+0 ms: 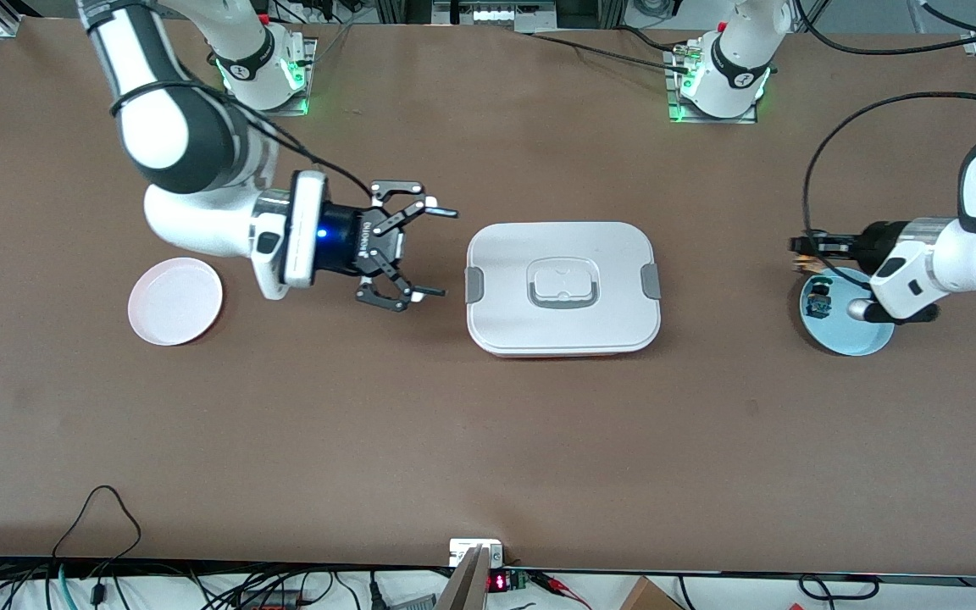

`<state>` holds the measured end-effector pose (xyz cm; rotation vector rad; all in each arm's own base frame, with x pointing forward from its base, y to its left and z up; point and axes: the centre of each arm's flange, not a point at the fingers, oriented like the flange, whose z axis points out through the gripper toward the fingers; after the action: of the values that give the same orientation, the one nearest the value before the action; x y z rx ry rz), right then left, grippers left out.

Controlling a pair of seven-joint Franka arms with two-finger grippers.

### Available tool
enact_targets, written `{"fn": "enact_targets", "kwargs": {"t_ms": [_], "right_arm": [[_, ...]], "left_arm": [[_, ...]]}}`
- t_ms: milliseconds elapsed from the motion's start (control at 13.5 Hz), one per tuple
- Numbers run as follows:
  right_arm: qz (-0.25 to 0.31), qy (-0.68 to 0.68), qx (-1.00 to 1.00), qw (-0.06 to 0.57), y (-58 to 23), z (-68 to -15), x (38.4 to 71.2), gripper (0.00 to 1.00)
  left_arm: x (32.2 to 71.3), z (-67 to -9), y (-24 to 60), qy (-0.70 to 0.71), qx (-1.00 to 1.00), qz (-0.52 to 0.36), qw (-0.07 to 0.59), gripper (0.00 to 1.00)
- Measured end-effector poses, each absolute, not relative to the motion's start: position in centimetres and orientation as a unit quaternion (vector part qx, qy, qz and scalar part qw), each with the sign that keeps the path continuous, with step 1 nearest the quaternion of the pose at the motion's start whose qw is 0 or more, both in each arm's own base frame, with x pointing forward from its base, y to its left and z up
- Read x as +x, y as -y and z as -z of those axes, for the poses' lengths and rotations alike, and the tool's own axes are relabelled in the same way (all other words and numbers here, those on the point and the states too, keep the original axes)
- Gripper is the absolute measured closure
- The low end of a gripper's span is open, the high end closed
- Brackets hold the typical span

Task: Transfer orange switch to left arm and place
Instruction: 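Open the right gripper and withdraw while the left gripper carries the switch, then lower the switch onto the blue plate with the left gripper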

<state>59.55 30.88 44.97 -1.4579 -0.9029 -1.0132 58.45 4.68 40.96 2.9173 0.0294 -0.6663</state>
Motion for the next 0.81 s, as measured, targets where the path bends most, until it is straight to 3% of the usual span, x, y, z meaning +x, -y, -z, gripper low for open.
{"fn": "enact_targets", "kwargs": {"t_ms": [369,591,812], "right_arm": [[0.383,0.442,-0.603,0.543,-22.6,-43.6,61.0,0.00],[0.335,0.467,-0.622,0.532,-17.9,-42.4,61.2,0.00],[0.262,0.467,-0.657,0.531,-14.4,-41.8,60.7,0.00]], "left_arm": [[60.6,-34.1,-11.5,0.033,0.975,0.203,-0.082,0.55],[61.9,-27.3,-14.9,0.054,0.975,0.183,-0.110,0.55],[62.2,-24.0,-17.0,0.054,0.979,0.166,-0.104,0.55]]}}
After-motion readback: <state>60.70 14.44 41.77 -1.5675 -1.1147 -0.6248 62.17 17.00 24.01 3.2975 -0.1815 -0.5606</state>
